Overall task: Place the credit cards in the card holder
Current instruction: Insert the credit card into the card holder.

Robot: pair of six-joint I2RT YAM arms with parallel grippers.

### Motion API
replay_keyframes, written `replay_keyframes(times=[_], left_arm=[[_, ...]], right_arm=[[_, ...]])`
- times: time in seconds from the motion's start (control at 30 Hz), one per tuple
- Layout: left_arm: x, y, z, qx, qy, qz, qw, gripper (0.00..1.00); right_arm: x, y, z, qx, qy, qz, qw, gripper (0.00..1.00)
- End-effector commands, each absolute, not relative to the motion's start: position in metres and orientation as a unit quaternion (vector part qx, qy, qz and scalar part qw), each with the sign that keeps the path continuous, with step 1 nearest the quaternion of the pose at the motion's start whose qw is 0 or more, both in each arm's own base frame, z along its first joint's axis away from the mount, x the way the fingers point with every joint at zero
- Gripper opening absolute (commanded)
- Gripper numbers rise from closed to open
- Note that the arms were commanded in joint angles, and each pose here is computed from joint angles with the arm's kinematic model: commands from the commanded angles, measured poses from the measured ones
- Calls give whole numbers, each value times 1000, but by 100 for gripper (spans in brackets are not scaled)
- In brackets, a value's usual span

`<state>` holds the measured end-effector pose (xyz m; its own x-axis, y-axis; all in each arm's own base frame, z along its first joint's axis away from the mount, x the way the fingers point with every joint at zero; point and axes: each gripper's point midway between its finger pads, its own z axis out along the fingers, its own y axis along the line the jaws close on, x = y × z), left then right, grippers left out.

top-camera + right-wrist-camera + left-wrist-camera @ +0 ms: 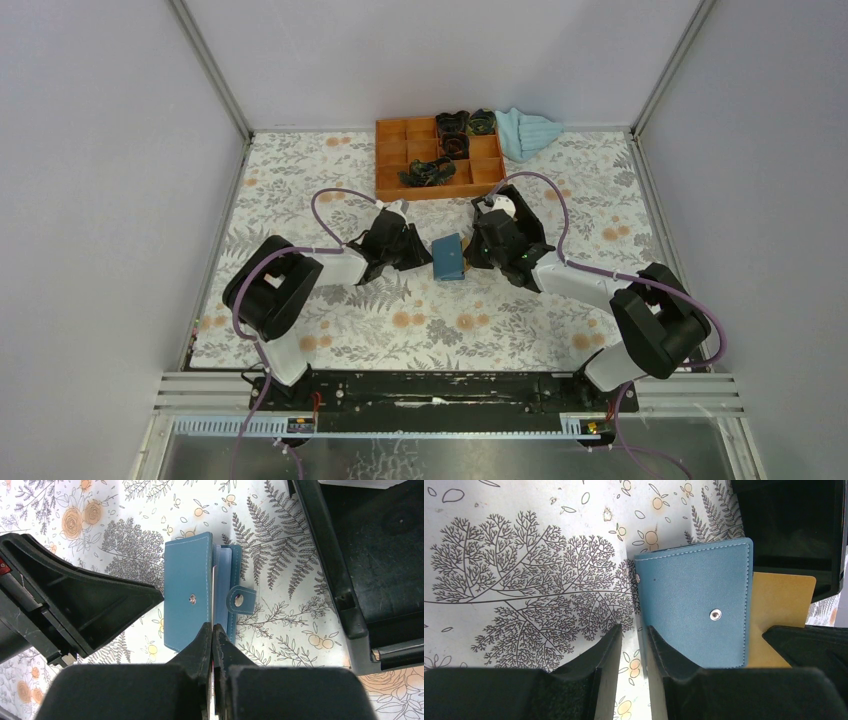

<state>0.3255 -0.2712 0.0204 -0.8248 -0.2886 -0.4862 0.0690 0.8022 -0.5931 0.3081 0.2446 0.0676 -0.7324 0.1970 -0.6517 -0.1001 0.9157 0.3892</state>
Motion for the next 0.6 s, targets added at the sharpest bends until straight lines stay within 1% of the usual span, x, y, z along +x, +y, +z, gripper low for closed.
replay_keyframes(times=[0.0,0.33,0.57], left_arm=[[319,-269,10,-48,909,-299,287,32],[313,-271,9,-42,907,-310,283,31],[311,-270,9,-41,907,-311,282,31]], right_arm=[[320,261,104,32,881,253,398,0],[317,281,111,27,869,300,393,0],[315,287,109,19,870,300,391,0]])
